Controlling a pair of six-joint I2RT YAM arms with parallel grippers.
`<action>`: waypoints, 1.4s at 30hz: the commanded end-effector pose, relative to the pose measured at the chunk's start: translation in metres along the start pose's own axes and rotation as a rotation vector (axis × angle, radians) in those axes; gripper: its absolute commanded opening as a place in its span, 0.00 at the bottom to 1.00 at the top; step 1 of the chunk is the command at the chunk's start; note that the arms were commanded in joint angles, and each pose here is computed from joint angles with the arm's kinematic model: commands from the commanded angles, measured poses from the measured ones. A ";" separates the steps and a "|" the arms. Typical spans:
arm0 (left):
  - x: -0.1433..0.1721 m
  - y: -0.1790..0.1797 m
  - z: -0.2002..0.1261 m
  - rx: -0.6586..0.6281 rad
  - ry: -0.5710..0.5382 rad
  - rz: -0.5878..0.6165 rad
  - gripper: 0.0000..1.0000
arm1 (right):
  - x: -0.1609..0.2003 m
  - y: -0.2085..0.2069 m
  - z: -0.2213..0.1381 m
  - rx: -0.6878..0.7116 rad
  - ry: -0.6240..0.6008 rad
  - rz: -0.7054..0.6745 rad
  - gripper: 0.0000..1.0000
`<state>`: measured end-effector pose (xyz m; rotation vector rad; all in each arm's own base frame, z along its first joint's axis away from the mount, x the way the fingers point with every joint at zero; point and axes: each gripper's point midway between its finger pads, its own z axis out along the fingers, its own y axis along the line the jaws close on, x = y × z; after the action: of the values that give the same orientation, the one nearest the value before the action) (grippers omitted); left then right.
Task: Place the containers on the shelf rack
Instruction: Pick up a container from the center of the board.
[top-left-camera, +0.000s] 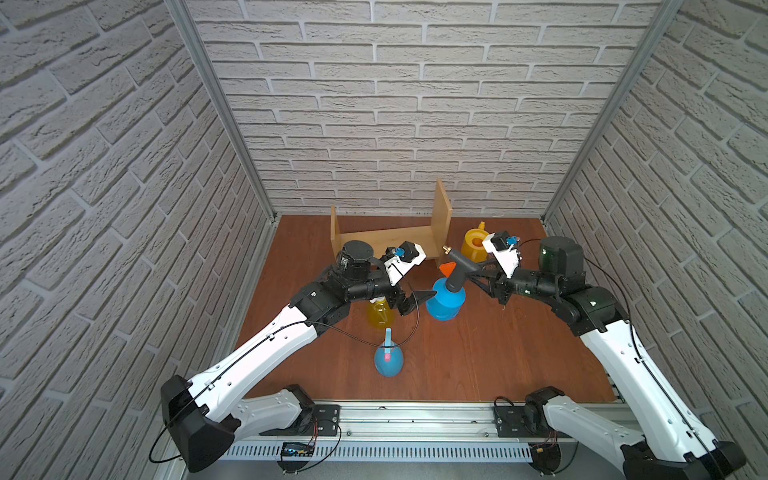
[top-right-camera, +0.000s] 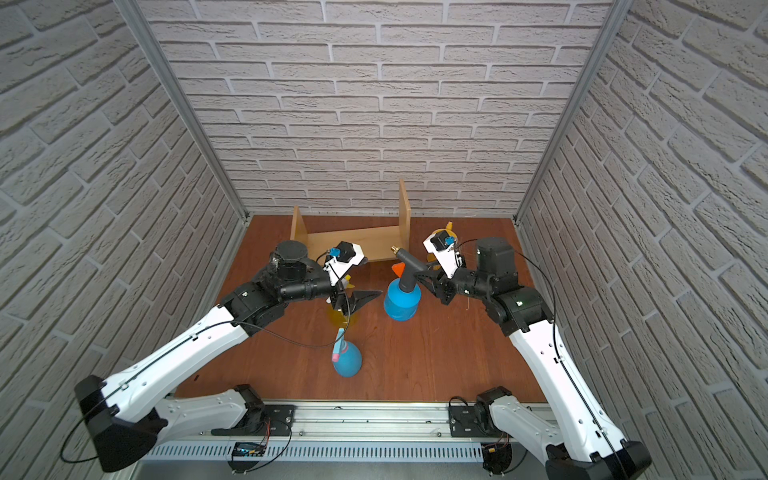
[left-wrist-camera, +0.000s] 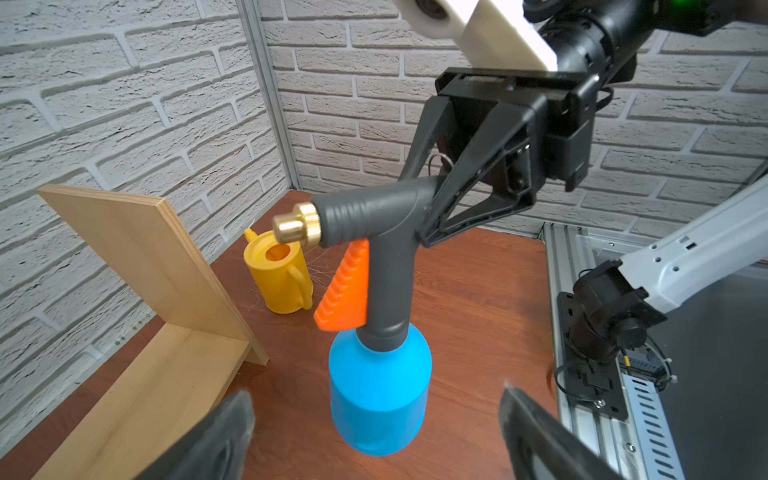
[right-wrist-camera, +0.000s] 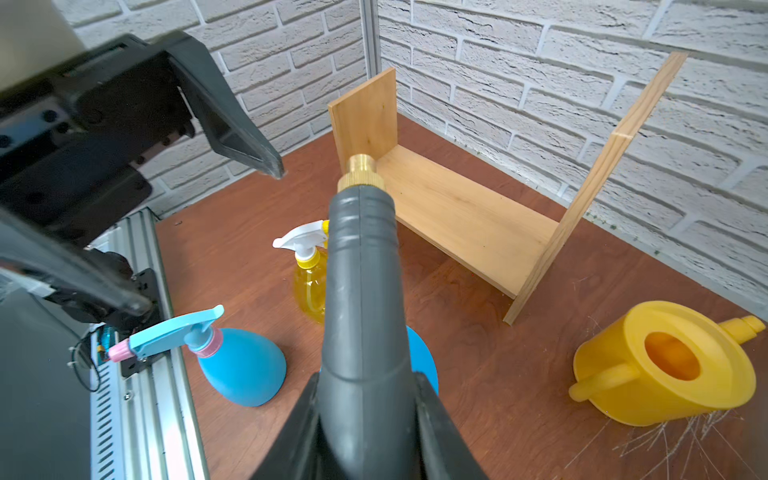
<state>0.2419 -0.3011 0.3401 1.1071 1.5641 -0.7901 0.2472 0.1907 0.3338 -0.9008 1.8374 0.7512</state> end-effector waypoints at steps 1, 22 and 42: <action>-0.024 -0.013 0.006 0.139 -0.089 -0.008 0.97 | -0.021 0.041 -0.014 -0.233 -0.074 -0.054 0.03; -0.044 -0.045 0.033 0.406 -0.088 -0.124 0.67 | -0.041 0.063 -0.030 -0.400 -0.122 -0.057 0.03; -0.075 -0.054 0.027 0.445 -0.172 -0.099 0.00 | -0.060 0.065 -0.039 -0.374 -0.155 -0.079 0.31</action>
<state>0.2062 -0.3642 0.3715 1.2690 1.4414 -1.3312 0.1983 0.2131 0.3897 -1.1045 1.6234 1.1621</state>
